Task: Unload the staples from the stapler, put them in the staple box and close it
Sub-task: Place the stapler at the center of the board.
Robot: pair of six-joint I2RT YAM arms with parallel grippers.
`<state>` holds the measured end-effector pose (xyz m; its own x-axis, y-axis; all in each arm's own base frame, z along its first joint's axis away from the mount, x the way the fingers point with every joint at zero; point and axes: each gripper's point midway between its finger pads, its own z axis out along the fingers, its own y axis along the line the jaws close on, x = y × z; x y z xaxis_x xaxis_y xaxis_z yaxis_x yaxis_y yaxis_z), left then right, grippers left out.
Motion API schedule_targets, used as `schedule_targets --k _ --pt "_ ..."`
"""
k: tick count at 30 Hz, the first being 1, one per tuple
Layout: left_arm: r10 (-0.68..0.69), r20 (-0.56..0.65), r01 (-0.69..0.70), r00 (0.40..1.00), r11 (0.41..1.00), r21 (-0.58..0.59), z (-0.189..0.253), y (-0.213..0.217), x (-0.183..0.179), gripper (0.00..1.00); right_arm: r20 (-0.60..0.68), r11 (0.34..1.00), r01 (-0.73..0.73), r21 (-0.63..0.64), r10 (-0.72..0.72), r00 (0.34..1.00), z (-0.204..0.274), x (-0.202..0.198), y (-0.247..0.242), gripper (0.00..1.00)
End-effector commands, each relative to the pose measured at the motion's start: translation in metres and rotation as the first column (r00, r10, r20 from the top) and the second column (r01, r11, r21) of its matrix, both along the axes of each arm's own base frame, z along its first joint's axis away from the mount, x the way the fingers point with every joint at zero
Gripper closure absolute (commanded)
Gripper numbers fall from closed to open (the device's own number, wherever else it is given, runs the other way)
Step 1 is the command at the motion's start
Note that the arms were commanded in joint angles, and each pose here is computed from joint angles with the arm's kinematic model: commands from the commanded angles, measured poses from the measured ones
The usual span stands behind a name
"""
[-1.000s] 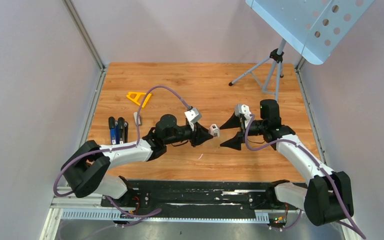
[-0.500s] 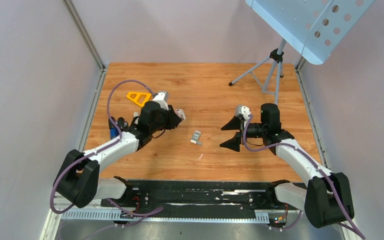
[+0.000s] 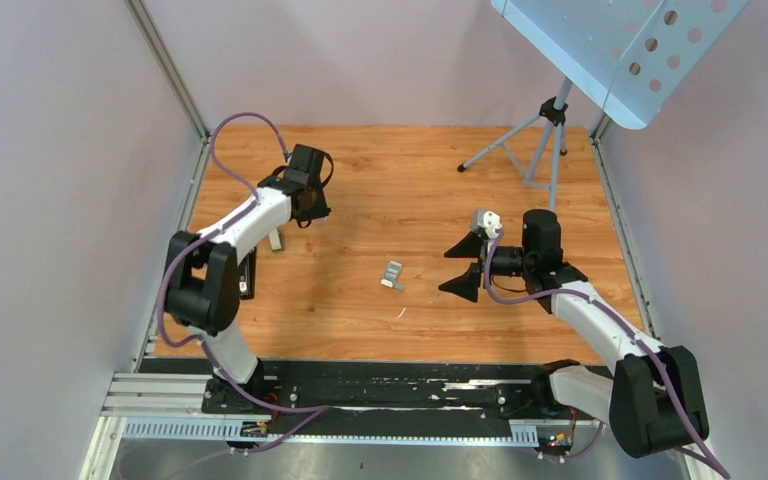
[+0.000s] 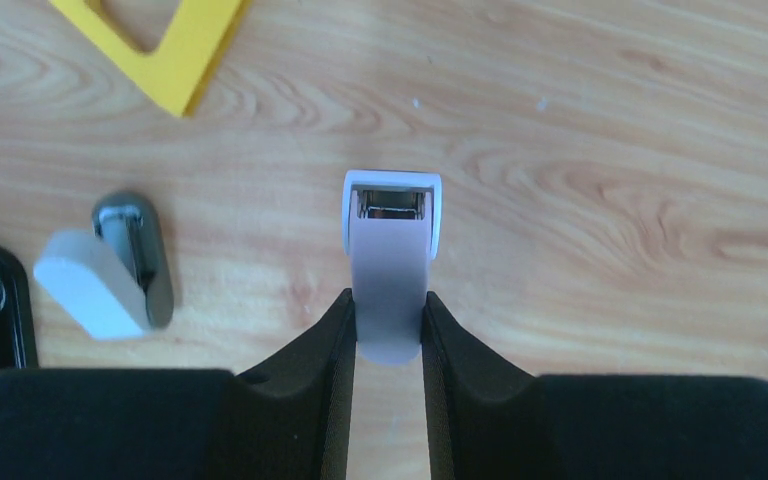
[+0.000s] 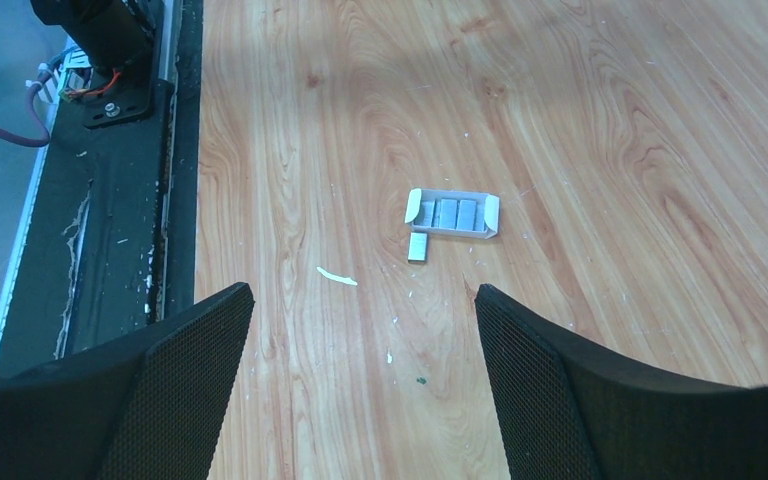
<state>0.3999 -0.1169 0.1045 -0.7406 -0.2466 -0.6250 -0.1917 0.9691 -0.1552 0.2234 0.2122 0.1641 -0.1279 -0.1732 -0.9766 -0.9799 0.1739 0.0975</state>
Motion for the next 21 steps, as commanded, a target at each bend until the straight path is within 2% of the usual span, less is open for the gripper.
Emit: schedule_targets --k 1,8,13,21 --pt "0.02 -0.132 -0.013 0.991 0.998 0.058 -0.018 0.015 0.014 1.0 0.022 1.0 0.03 0.007 -0.03 0.999 0.003 0.003 -0.005 0.14" --pt "0.036 -0.174 -0.018 0.984 0.995 0.102 -0.028 0.027 0.054 1.0 0.021 0.999 0.041 0.006 -0.042 0.999 0.002 0.003 -0.007 0.14" --pt "0.027 -0.214 -0.012 0.976 0.997 0.072 -0.041 0.032 0.071 0.97 0.022 0.999 0.045 0.006 -0.045 0.999 0.001 0.002 -0.008 0.14" --pt "0.0 -0.236 0.008 0.972 0.999 0.031 -0.046 0.033 0.087 0.72 0.022 0.999 0.048 0.007 -0.048 0.999 0.0 0.002 -0.008 0.14"
